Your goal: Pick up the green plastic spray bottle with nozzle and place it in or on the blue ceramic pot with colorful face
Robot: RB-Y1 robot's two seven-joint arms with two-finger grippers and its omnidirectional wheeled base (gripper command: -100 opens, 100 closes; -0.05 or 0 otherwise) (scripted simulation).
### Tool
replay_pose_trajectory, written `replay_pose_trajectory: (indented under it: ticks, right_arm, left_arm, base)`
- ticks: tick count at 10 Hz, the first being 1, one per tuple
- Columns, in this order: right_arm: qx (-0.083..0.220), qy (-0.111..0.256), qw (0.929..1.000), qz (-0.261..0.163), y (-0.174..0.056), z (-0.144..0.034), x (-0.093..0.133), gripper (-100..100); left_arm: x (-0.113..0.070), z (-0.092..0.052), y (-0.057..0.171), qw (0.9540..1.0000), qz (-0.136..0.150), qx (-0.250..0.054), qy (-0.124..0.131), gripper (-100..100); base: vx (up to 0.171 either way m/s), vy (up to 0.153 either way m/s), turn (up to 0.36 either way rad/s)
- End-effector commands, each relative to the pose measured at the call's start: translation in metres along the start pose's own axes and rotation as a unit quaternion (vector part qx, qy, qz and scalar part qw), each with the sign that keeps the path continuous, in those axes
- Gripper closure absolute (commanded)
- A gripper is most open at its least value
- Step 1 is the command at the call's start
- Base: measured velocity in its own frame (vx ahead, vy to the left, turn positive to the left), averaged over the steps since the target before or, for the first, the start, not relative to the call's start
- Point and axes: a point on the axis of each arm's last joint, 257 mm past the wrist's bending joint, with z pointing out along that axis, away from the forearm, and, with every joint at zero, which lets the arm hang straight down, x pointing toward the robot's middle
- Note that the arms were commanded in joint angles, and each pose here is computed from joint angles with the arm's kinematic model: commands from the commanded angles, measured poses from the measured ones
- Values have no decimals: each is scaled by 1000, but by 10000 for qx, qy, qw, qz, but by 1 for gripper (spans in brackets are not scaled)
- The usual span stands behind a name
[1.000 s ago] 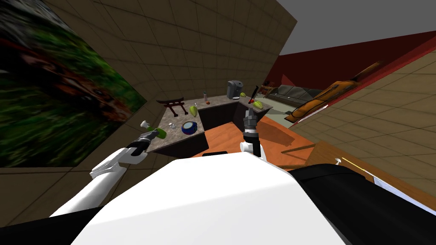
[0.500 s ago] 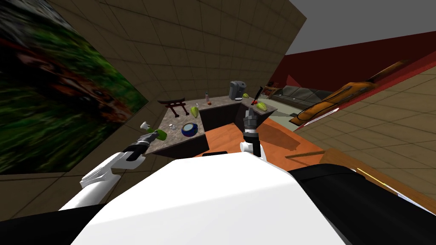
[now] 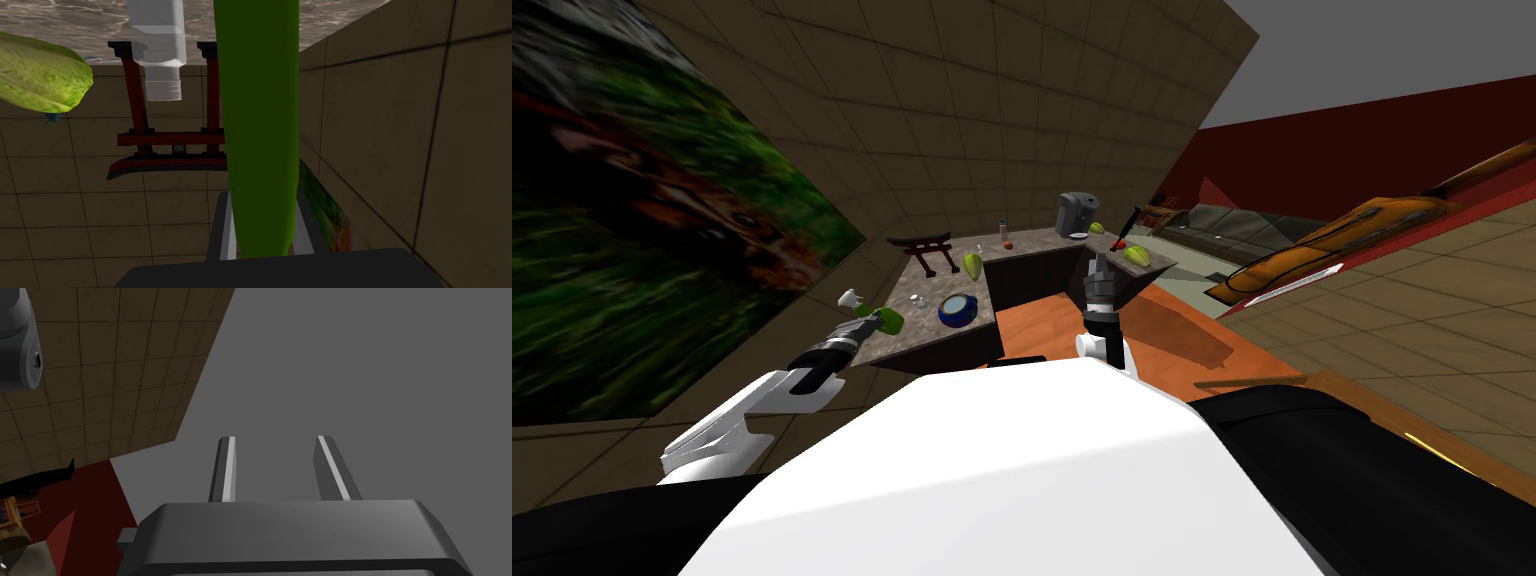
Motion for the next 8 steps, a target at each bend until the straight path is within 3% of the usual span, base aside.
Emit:
replay_pose_trajectory:
  ticks: [1, 2, 3, 4, 8]
  right_arm:
    - [0, 0, 10000, 0, 0, 0, 0, 0]
    - [-1, 0, 10000, 0, 0, 0, 0, 0]
    - [-1, 0, 10000, 1, 0, 0, 0, 0]
    - [-1, 0, 10000, 0, 0, 0, 0, 0]
    - [-1, 0, 10000, 2, 0, 0, 0, 0]
  left_arm:
    - [0, -7, -9, 10000, 22, 91, 7, 100]
    - [-1, -4, -4, 10000, 18, 48, 10, 100]
    - [-1, -4, -4, 10000, 18, 57, 8, 0]
    - [-6, -7, -5, 9999, 42, 100, 46, 100]
    - [-22, -13, -8, 9996, 103, 216, 148, 100]
  base:
    - [44, -8, 9]
    - [9, -2, -6]
    - [0, 0, 0]
    - [-39, -33, 22]
    - [-88, -63, 38]
